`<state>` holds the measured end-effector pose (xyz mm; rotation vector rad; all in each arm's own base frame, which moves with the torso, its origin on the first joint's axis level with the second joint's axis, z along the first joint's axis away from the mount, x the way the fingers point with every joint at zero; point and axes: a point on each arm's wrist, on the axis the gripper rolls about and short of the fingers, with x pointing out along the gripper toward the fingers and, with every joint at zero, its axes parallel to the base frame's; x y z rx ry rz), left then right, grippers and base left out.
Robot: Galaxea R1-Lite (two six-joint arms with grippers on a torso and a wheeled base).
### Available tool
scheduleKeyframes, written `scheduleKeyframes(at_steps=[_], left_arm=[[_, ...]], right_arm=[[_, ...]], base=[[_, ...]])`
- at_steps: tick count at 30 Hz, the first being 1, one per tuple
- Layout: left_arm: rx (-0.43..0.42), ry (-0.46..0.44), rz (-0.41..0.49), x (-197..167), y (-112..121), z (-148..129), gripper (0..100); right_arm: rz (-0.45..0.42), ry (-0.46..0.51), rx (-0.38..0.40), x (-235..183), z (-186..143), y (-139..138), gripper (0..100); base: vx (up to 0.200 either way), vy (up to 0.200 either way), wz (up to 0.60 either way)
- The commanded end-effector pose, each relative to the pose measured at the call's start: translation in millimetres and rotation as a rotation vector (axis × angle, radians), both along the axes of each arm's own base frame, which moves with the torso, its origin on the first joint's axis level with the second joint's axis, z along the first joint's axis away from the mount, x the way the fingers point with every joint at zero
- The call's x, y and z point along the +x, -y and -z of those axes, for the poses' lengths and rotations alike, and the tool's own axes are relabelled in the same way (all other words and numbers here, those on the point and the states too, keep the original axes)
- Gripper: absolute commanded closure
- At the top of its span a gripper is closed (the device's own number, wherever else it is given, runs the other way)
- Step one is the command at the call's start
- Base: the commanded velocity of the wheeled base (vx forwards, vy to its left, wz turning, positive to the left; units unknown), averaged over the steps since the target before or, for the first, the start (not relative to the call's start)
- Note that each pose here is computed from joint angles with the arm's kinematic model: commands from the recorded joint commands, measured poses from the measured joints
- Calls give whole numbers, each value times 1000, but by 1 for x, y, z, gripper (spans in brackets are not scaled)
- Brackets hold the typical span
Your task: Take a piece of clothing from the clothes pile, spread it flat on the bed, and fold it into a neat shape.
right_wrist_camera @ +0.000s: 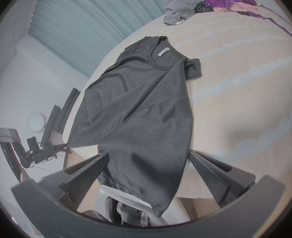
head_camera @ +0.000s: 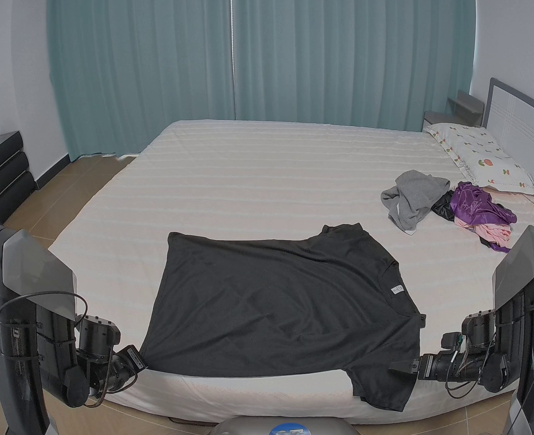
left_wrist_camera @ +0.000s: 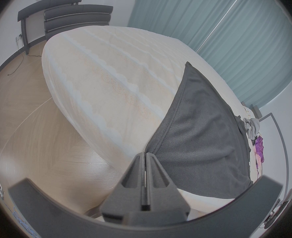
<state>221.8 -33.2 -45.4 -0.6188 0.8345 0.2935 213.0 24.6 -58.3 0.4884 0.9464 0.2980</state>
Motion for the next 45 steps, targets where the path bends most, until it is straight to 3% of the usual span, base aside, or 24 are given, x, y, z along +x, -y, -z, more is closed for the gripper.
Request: scheduleKeyframes(at_steps=[1, 2, 3, 16, 32, 40, 45], left_arm=[[1, -2, -1, 0, 0, 0, 100], [0, -1, -1, 0, 0, 0, 100], [1, -1, 0, 0, 0, 0, 100], [0, 2, 1, 1, 0, 0, 100], [15, 25, 15, -9, -1, -14, 100], [73, 36, 68, -19, -6, -23, 100], [96, 30, 91, -20, -6, -24, 100]], right_arm=[[15, 23, 14, 6, -1, -2, 0], [23, 21, 16, 6, -1, -2, 0], [27, 20, 17, 6, -1, -1, 100], [116, 34, 10, -1, -14, 18, 100], [80, -51, -26, -18, -34, 19, 100], [104, -96, -22, -32, -51, 25, 100], [66, -122, -41, -42, -58, 24, 100]], base=[[0, 0, 0], [0, 0, 0], [0, 0, 0], [0, 0, 0], [0, 0, 0], [0, 0, 0], [0, 0, 0]])
